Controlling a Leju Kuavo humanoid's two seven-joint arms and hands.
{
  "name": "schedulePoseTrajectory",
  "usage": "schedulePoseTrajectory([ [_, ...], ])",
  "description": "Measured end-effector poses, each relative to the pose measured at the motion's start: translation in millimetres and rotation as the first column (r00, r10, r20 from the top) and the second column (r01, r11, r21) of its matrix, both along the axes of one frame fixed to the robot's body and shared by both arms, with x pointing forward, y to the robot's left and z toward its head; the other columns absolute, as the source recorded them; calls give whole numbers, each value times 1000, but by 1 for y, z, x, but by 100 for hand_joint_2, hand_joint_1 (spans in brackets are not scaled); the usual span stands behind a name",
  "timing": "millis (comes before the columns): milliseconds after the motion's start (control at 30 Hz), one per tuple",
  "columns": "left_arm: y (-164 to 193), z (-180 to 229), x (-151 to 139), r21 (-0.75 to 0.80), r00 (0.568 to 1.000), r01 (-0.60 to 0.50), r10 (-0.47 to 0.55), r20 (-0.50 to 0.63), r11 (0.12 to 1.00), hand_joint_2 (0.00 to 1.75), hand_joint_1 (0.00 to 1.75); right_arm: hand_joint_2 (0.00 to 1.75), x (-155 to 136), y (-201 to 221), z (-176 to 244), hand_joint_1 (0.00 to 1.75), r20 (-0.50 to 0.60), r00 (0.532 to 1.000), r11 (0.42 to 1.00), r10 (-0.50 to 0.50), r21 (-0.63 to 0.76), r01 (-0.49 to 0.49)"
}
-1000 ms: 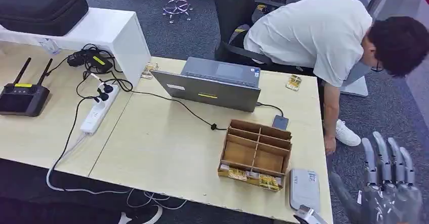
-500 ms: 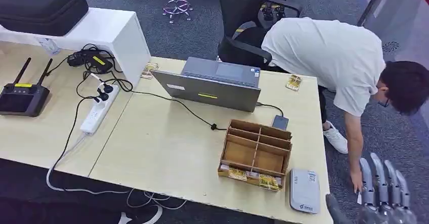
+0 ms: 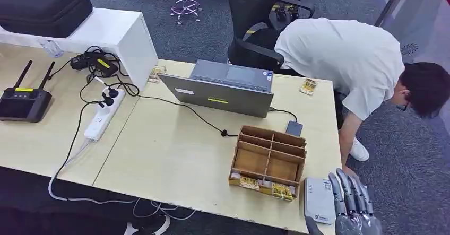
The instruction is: Pass the card to the sensor for recognition and then transmit it.
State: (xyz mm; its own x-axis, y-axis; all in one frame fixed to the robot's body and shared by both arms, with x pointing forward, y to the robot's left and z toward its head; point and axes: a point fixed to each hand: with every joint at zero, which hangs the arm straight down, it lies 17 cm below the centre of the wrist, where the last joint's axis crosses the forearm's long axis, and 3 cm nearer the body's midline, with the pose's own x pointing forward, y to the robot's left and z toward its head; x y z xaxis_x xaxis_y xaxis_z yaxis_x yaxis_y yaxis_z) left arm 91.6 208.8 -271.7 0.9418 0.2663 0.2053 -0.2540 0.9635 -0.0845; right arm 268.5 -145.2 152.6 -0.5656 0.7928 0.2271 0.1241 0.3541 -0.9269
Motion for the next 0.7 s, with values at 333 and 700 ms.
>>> schedulePoseTrajectory([
  [333,-2,1,4,-7,1000,11,-10,15,1000,175,0,175,-18,57,-41,0,-141,979,987,147,83,-136],
  [700,-8,3,7,-13,999,28,-28,35,1000,175,0,175,-13,79,-51,0,-80,984,985,160,74,-154],
])
